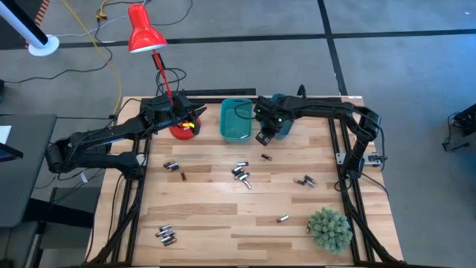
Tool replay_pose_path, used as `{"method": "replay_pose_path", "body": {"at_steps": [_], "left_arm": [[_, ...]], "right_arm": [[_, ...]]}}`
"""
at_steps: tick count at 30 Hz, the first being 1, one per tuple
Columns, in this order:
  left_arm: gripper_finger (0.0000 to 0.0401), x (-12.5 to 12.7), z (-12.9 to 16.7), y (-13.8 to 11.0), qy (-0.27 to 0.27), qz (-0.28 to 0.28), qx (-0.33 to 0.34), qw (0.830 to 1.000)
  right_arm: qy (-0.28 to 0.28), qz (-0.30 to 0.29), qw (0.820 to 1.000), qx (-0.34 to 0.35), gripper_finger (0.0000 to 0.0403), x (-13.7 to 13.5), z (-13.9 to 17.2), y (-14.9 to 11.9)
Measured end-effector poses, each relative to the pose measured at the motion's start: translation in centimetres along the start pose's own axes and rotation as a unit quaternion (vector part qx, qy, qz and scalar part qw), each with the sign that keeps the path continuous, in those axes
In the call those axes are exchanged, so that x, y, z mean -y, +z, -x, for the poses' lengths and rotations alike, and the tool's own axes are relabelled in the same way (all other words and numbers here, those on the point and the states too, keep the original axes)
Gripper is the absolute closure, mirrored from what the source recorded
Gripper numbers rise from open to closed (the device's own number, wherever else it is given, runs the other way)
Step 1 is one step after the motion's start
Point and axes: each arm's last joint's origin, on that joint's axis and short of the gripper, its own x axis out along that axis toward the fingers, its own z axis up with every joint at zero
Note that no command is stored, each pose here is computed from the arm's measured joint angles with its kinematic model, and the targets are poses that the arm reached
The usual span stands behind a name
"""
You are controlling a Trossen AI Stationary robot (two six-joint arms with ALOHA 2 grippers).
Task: Sort batteries
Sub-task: Adjust the blue bin on the table
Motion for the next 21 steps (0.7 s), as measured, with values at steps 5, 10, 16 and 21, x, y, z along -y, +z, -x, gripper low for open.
{"method": "replay_pose_path", "body": {"at_steps": [5, 10, 16, 21], "left_arm": [[0.0324, 0.0, 0.0, 0.0, 0.0, 0.004, 0.0, 1.0], [0.0324, 0.0, 0.0, 0.0, 0.0, 0.004, 0.0, 1.0], [0.0324, 0.0, 0.0, 0.0, 0.0, 0.004, 0.0, 1.0], [0.0324, 0.0, 0.0, 0.0, 0.0, 0.004, 0.0, 1.0]], "right_arm": [[-0.004, 0.052, 0.998, -0.02, 0.0377, 0.1, 0.0, -0.4], [-0.001, 0.105, 0.994, -0.034, 0.0394, -0.8, 0.0, -0.8], [-0.001, 0.102, 0.994, -0.038, 0.0399, -1.1, 0.3, -0.8], [0.006, 0.114, 0.993, -0.006, 0.0398, -2.1, 2.5, 0.6]]}}
